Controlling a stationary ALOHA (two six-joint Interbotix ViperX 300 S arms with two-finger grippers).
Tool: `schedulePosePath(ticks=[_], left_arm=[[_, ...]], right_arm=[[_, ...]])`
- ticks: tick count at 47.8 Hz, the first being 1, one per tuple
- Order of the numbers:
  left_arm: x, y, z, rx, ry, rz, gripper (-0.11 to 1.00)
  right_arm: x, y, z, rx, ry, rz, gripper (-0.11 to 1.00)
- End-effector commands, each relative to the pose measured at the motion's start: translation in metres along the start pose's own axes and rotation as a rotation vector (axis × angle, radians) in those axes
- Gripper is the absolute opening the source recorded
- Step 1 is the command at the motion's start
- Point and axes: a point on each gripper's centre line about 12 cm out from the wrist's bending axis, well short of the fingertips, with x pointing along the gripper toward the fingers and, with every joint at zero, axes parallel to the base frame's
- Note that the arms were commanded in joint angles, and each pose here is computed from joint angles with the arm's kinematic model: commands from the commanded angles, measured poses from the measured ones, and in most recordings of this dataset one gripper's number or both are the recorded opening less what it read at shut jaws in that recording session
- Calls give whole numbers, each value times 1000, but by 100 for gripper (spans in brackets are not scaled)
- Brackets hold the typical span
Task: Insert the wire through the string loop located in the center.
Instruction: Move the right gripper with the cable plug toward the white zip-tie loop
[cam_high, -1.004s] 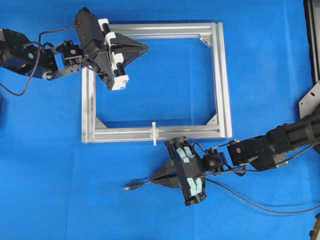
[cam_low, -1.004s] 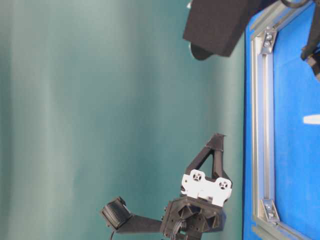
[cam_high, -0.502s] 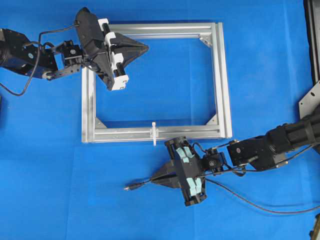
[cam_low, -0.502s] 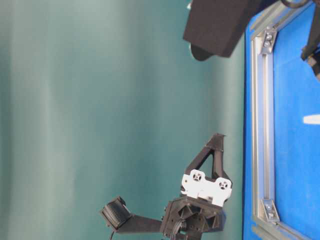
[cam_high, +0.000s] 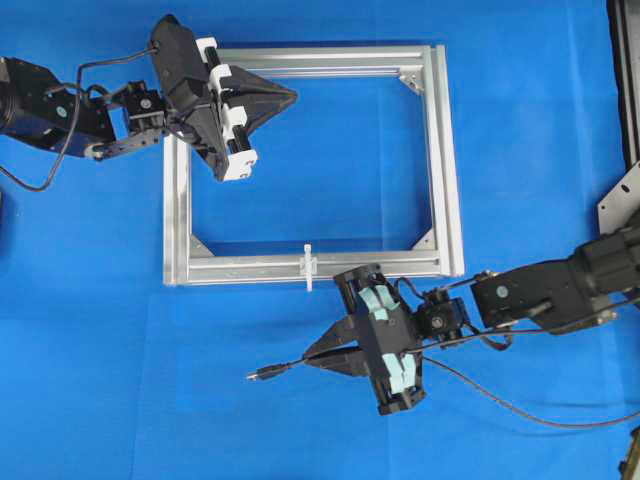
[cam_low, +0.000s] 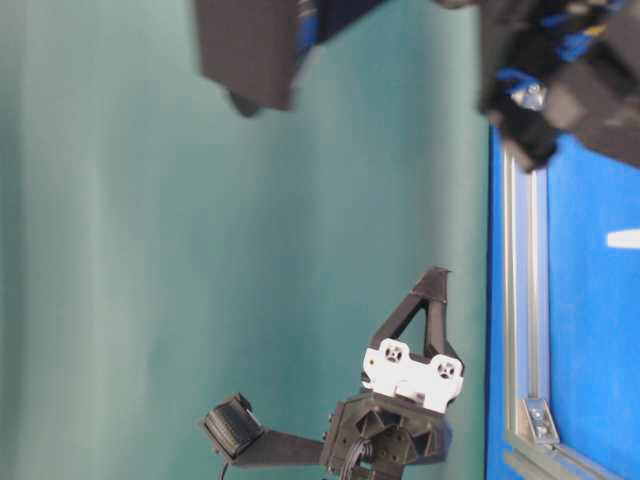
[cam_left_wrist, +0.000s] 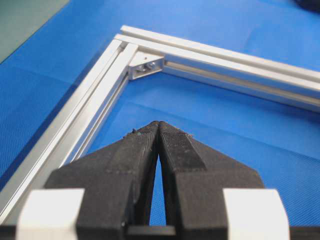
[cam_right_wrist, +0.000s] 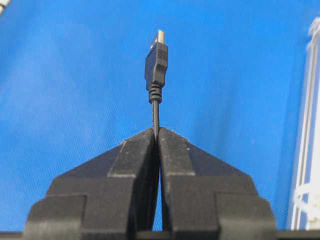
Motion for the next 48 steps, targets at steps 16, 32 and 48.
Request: schedulePosePath(ticks=[16,32,48], left_arm=[[0,-1,16,2,-47,-4,0],[0,-1,16,3,-47,-5,0],[0,-1,16,0,-47,-4,0]], right_arm=[[-9,3,21,-3,-50,8,-3],[-10,3,21,-3,-50,8,-3],[-9,3,21,-6,-50,9,-3]])
